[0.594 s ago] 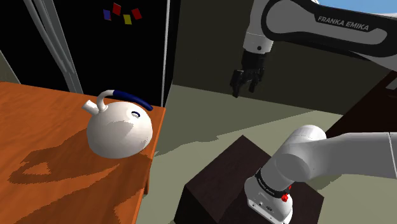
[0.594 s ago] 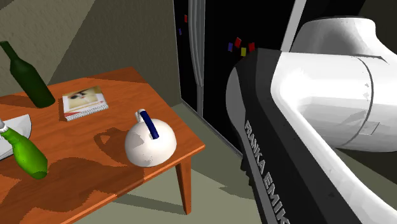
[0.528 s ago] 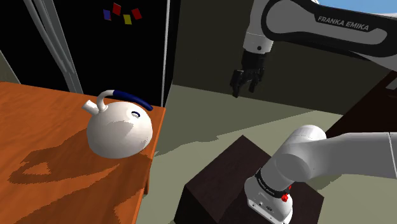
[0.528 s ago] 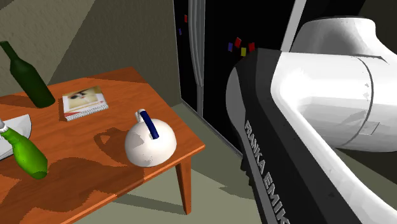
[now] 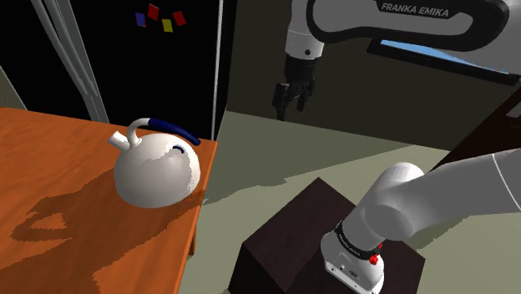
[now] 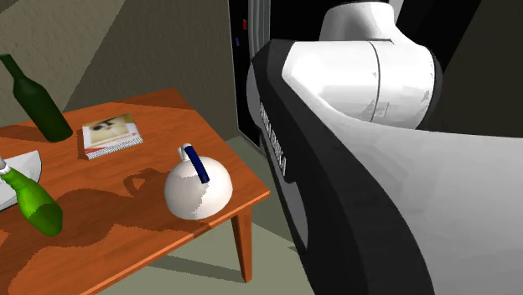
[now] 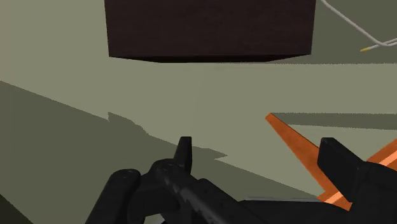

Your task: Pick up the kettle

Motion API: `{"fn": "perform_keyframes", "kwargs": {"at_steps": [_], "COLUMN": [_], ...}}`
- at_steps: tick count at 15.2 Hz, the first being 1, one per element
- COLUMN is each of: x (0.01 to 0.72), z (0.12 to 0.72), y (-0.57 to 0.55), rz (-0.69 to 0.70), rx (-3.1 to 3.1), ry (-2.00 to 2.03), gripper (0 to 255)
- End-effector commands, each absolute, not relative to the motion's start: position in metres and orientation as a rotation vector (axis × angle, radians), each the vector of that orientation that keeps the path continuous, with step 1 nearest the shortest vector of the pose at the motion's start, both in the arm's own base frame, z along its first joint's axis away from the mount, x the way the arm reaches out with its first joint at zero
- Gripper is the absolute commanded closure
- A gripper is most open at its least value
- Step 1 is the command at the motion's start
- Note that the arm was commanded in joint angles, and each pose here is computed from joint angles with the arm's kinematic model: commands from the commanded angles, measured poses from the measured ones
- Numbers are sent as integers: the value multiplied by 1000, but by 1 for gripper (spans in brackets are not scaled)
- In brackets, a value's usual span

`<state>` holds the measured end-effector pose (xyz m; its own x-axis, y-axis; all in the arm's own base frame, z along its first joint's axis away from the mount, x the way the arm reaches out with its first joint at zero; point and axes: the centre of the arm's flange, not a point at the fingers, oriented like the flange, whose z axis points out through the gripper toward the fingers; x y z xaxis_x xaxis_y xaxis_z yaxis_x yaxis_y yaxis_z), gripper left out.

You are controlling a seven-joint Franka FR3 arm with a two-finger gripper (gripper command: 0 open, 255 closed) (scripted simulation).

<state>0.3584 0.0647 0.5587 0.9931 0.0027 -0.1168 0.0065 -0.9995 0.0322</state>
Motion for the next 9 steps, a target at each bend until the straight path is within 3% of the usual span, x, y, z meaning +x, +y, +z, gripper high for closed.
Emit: {"fn": "perform_keyframes", "kwargs": {"at_steps": [1,9], "x": [372,421], "z": [562,576], "y": [87,179], "rz": [-167,-107], "rx": [3099,3053], "ry": [95,432], "gripper": [0,0]}}
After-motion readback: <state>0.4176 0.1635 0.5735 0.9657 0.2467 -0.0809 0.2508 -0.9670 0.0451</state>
